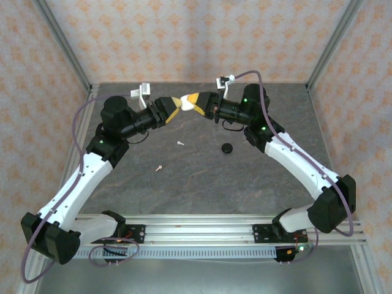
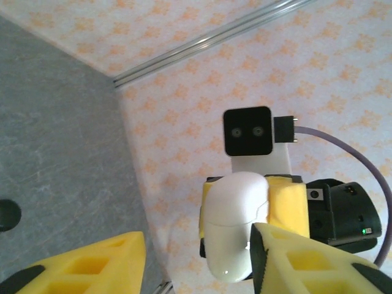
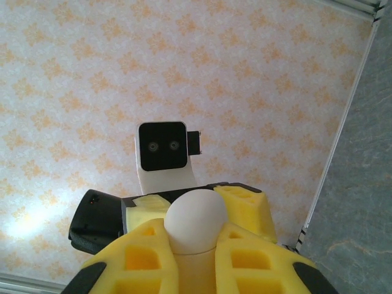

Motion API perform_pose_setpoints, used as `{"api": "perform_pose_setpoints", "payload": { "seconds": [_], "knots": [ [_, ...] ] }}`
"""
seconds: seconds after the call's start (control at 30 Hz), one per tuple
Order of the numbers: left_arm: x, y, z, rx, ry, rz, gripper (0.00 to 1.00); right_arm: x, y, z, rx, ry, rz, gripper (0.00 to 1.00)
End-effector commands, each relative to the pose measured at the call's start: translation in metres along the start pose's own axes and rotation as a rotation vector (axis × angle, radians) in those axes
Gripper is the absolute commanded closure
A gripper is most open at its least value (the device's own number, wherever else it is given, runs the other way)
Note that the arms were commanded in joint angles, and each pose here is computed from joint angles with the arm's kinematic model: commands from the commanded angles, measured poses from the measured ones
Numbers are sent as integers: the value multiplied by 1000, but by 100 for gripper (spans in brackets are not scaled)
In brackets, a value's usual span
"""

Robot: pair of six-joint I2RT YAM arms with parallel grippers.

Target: Insert wireless bluetooth earbuds into charging case

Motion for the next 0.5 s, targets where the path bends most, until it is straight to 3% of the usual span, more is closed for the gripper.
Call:
{"api": "perform_pose_setpoints", "payload": {
  "seconds": [0.0,0.17,0.47],
  "knots": [
    [2,1,-18,-95,32,35,57,3,-7,18,76,-46,-19,97],
    [3,4,-21,-120,25,60,63,5,-6,19,96,-34,-36,97],
    [0,11,-26,-142,28,114,63,3,-1,16,101,-20,-28,98]
  ]
}}
Point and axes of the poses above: each hand's point on the last joint's axis, 136 mm out from that joint toward the fingers, its own y axis out along the fingers, its own z axis along the line the jaws close on, x = y × z, the point moved 10 cm from there along -y, back along the fingers, and after that the axes turned 13 degrees about -y, right-handed, at the moved point
